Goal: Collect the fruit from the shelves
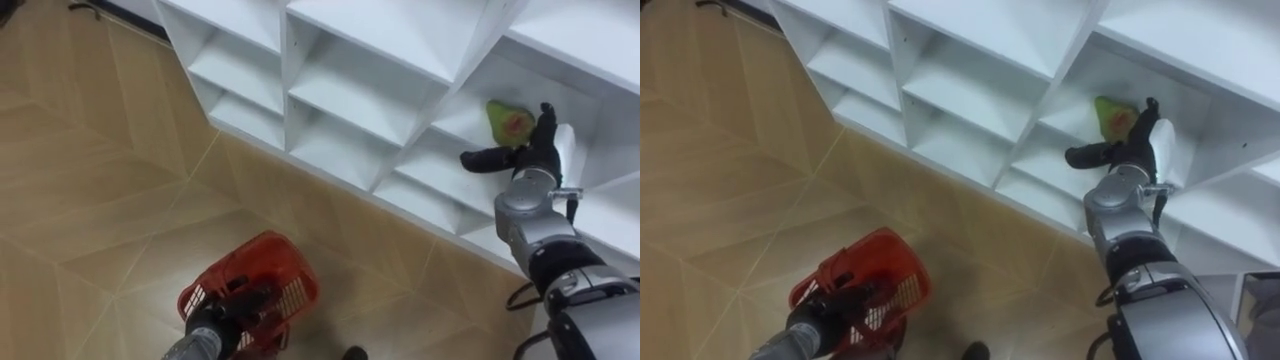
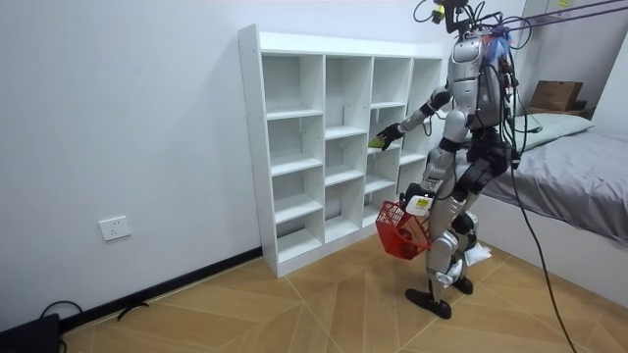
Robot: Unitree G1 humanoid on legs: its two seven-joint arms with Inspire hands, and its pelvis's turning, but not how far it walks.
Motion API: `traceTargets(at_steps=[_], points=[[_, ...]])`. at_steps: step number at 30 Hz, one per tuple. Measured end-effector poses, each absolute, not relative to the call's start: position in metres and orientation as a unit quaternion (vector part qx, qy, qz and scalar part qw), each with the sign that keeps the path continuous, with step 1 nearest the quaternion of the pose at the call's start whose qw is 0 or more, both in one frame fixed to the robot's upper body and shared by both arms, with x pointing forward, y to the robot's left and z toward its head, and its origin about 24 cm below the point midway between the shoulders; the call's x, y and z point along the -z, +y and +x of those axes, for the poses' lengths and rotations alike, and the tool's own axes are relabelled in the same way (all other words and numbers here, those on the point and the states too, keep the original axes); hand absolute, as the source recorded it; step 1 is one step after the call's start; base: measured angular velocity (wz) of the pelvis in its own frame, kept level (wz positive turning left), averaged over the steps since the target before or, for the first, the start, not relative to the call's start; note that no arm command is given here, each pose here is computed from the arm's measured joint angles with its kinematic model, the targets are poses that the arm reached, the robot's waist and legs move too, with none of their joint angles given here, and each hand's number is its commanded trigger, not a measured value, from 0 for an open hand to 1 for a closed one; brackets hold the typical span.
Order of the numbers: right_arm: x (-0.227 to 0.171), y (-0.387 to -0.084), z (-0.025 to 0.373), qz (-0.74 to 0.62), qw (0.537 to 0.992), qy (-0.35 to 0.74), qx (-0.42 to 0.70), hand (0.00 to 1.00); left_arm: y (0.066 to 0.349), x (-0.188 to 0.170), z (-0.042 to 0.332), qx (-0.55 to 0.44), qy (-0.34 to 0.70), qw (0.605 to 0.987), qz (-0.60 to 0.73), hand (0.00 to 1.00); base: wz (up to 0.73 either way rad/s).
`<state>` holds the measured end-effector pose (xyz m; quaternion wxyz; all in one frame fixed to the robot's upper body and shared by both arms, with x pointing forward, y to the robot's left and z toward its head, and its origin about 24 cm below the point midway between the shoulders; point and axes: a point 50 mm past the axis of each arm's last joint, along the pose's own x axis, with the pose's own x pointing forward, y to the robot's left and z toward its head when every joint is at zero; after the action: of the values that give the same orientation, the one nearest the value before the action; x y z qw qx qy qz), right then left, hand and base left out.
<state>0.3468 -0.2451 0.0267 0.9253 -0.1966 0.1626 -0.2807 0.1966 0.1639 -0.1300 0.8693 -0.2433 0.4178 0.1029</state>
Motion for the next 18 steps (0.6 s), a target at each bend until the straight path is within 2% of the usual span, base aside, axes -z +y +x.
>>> traceTargets(at_steps=[1, 2, 18], points=[[-0.029, -0.246, 0.348, -0.197, 0.925, 0.158, 0.285, 0.94, 0.164, 0.13, 0.197, -0.103, 0.416, 0.87, -0.244, 1.0, 0.0], [-0.031, -0.246, 0.349, -0.198, 0.924, 0.156, 0.288, 1.0, 0.164, 0.129, 0.198, -0.105, 0.414, 0.869, -0.249, 1.0, 0.0], [-0.037, -0.265, 0.348, -0.182, 0.915, 0.165, 0.321, 1.0, 0.162, 0.121, 0.211, -0.104, 0.394, 0.873, -0.269, 1.0, 0.0]])
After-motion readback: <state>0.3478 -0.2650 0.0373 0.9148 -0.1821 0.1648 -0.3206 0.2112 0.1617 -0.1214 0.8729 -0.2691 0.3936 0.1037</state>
